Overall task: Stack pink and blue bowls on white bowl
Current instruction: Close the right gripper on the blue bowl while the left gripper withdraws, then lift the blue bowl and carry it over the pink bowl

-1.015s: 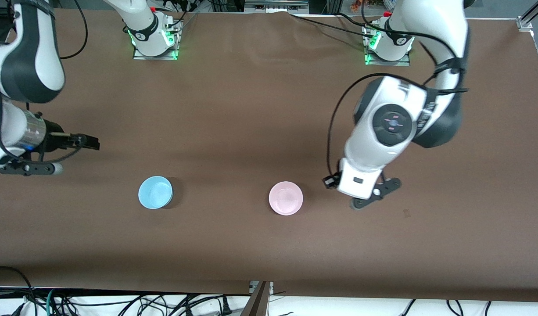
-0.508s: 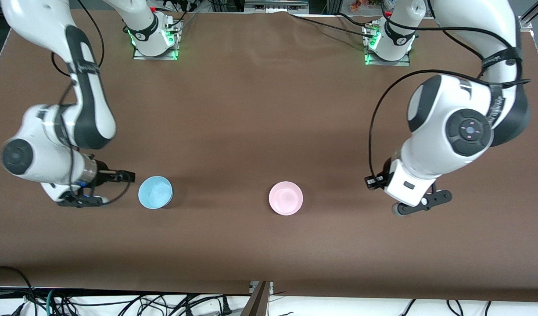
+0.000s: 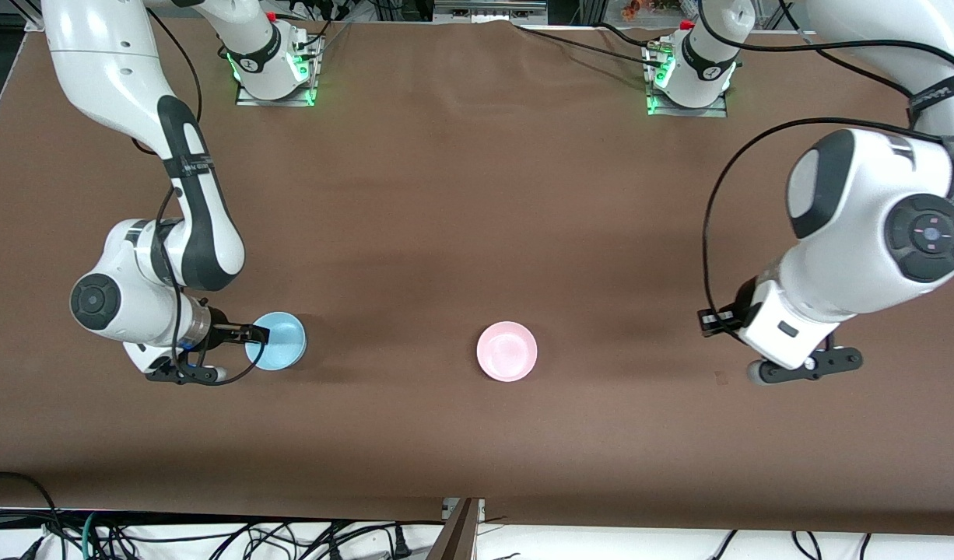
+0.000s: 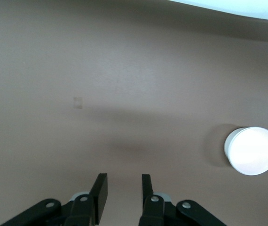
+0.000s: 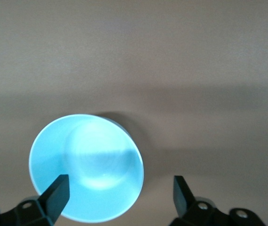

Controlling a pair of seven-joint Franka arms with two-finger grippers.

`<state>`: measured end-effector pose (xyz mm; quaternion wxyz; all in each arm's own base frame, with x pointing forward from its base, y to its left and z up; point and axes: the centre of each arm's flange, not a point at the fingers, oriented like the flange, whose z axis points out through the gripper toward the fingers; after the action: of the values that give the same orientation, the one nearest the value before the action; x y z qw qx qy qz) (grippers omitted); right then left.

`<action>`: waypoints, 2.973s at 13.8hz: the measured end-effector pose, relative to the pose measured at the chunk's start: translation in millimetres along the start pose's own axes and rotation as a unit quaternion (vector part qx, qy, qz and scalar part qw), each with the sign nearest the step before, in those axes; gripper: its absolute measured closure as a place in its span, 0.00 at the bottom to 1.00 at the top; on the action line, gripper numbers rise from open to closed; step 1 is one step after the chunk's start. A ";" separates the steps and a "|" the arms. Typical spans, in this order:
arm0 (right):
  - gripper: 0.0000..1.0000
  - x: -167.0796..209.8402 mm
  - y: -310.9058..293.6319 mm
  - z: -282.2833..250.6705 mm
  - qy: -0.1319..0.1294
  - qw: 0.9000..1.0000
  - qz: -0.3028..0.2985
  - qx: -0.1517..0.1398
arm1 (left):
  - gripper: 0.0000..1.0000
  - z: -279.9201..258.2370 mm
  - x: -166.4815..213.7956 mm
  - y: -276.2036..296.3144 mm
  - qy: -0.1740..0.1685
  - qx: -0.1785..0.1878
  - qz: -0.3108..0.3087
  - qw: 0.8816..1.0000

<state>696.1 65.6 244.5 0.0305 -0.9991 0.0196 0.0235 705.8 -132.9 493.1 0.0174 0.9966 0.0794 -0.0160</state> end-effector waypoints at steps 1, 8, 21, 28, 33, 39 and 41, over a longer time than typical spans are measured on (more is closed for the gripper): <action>0.04 0.0 0.1 5.9 -0.002 1.000 0.000 -0.001 | 0.63 -2.3 2.3 -9.1 0.000 0.000 0.007 1.000; 0.36 -1.3 -1.4 21.4 -0.011 1.000 -0.001 -0.004 | 0.63 -13.7 8.2 -62.1 -0.008 0.000 0.048 0.999; 0.98 0.5 -11.3 24.2 -0.011 1.000 0.002 0.011 | 0.55 -48.4 -38.2 -103.3 -0.007 -0.011 0.082 0.997; 0.98 -1.4 -120.8 -5.8 0.014 0.997 0.041 0.057 | 0.49 -68.6 -70.9 -94.3 0.018 -0.015 0.100 0.995; 0.98 -36.2 -259.2 -43.7 0.032 0.989 0.119 0.083 | 0.40 -55.6 -72.7 -74.0 0.024 0.011 0.125 0.992; 0.98 -68.0 -348.0 -58.5 0.020 0.967 0.215 0.132 | 0.38 -54.8 -72.5 -74.8 0.024 0.011 0.124 0.992; 0.98 -71.1 -373.4 -49.8 0.031 0.959 0.242 0.148 | 0.38 -53.9 -72.6 -74.9 0.023 0.011 0.124 0.992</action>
<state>642.6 437.6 320.0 0.1705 -0.9492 0.2645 -0.0036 623.8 -68.4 547.0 0.0061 0.9990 -0.0445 0.0082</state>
